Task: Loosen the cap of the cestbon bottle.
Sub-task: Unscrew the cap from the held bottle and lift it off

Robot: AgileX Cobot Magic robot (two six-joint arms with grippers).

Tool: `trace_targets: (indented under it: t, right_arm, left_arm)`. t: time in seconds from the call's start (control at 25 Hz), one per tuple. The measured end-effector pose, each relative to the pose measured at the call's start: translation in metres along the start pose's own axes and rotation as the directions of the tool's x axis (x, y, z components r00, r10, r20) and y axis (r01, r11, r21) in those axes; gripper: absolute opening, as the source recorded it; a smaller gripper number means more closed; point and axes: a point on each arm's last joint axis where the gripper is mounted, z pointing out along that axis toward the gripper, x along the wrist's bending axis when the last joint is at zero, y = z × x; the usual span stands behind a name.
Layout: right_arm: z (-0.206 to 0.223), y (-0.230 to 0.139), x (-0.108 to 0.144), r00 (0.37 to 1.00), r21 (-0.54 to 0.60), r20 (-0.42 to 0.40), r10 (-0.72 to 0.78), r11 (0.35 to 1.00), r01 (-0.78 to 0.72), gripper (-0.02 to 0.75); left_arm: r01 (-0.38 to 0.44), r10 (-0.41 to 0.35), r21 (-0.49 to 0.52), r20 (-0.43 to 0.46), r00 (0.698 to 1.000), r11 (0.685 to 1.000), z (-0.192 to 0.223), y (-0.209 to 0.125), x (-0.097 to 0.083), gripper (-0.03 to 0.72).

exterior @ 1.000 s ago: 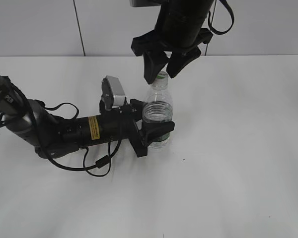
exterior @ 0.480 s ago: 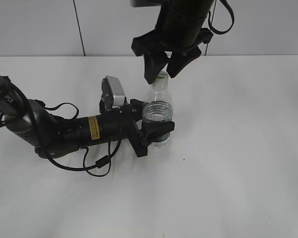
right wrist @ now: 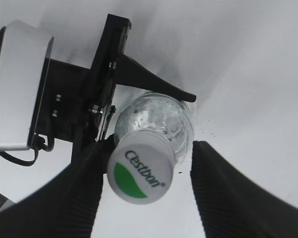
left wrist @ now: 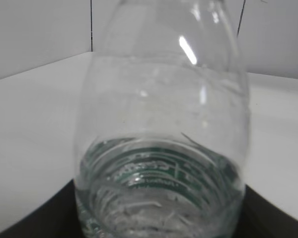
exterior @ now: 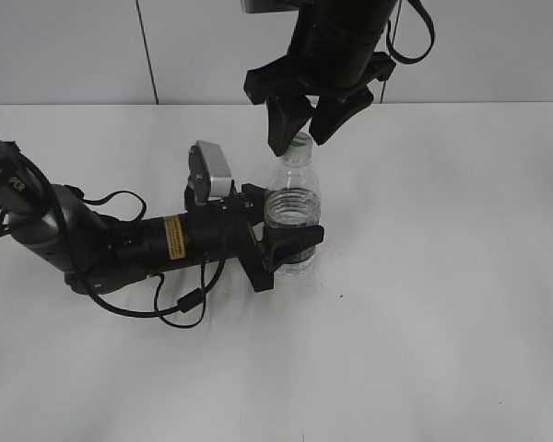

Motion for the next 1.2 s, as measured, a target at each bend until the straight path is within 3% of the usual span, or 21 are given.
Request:
trace_targets:
  t: [0.56, 0.72, 1.2]
  right_arm:
    - [0.0014, 0.0, -0.0003, 1.0, 0.003, 0.0, 0.001, 1.0, -0.001, 0.373]
    - [0.0029, 0.0001, 0.0001, 1.0, 0.006, -0.003, -0.006, 1.0, 0.006, 0.3]
    - [0.0029, 0.0001, 0.0004, 0.956, 0.004, -0.007, -0.293, 0.956, 0.293, 0.3]
  left_arm:
    - [0.0, 0.0, 0.0, 0.0, 1.0, 1.0, 0.0, 0.0, 0.0, 0.409]
    - [0.0, 0.0, 0.0, 0.0, 1.0, 1.0, 0.0, 0.0, 0.0, 0.409]
    - [0.0, 0.0, 0.0, 0.0, 1.0, 1.0, 0.0, 0.0, 0.0, 0.409]
